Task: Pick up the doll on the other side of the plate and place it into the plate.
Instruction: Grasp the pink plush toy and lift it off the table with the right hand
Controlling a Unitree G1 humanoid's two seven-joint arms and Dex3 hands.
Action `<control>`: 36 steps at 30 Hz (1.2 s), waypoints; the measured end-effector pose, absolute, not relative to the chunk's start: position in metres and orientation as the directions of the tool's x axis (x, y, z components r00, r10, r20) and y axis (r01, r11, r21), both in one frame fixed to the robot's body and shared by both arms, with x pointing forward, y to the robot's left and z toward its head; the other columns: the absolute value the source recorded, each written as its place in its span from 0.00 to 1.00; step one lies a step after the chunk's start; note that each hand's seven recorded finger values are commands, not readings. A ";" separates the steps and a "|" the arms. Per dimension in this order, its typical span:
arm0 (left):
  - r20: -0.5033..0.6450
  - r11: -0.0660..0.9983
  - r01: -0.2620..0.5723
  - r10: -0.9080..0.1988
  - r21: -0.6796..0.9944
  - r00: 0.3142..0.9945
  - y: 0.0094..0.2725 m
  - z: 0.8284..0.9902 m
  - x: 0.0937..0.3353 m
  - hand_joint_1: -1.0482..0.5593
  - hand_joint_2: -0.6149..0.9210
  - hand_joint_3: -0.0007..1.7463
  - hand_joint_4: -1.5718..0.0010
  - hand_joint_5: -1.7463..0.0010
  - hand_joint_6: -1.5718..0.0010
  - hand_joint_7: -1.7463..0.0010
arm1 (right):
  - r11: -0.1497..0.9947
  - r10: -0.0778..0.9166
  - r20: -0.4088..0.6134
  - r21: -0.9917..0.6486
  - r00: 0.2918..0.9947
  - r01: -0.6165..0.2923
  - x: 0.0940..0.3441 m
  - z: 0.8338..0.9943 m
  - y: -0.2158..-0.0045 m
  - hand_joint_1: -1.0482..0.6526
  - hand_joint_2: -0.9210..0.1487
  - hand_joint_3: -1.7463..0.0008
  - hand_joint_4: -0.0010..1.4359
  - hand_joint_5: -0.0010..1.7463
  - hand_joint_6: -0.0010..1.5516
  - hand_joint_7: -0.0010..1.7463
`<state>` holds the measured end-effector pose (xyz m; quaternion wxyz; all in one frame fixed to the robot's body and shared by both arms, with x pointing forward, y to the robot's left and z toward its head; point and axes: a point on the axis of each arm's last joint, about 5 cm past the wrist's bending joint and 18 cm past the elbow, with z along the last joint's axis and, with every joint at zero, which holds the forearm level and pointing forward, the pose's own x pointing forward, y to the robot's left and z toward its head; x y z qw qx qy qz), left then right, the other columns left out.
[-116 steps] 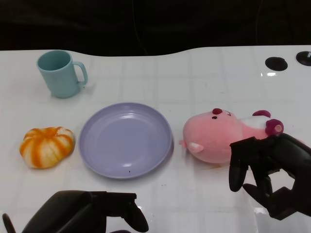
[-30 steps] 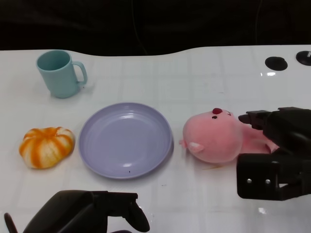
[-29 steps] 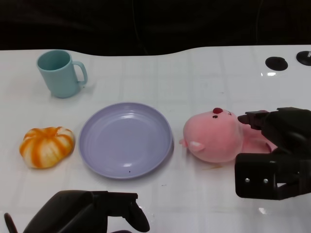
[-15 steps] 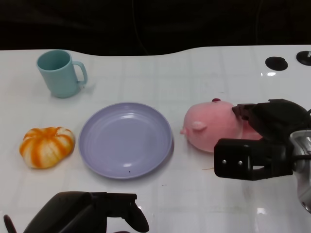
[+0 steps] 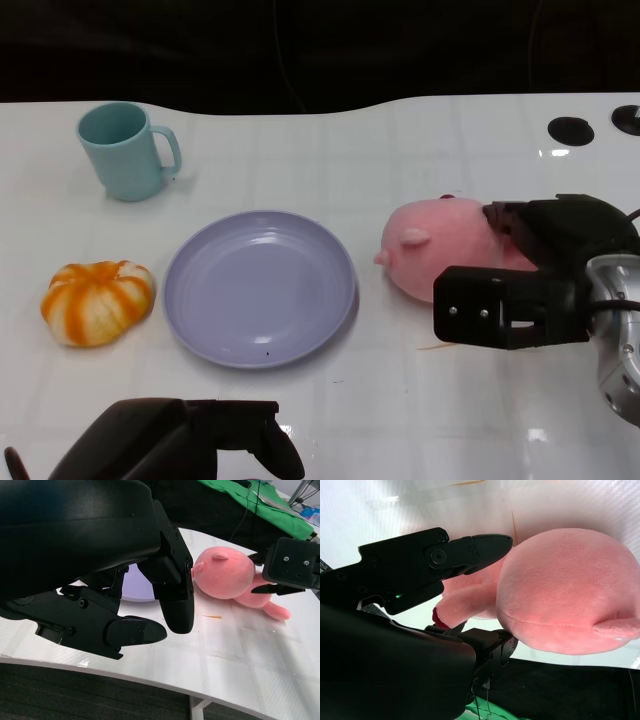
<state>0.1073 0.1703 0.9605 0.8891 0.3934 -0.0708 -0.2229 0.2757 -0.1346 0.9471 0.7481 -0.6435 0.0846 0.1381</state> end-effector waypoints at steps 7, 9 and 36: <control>-0.047 0.591 0.336 -0.449 0.734 0.892 0.171 0.961 0.107 0.52 1.00 0.23 0.59 0.07 0.55 0.47 | 0.126 0.095 -0.311 -0.938 0.946 -0.322 0.276 0.946 -0.135 0.13 0.00 0.90 0.13 0.29 0.23 0.01; -0.048 0.591 0.337 -0.449 0.733 0.892 0.171 0.961 0.107 0.52 1.00 0.23 0.60 0.06 0.55 0.48 | 0.122 0.097 -0.317 -0.937 0.944 -0.327 0.278 0.943 -0.133 0.13 0.00 0.92 0.13 0.28 0.23 0.01; -0.070 0.605 0.331 -0.413 0.724 0.908 0.173 0.964 0.100 0.51 1.00 0.24 0.61 0.04 0.55 0.47 | -0.141 0.227 -0.303 -0.951 0.926 -0.276 0.323 0.921 -0.100 0.38 0.02 1.00 0.75 0.12 0.70 0.00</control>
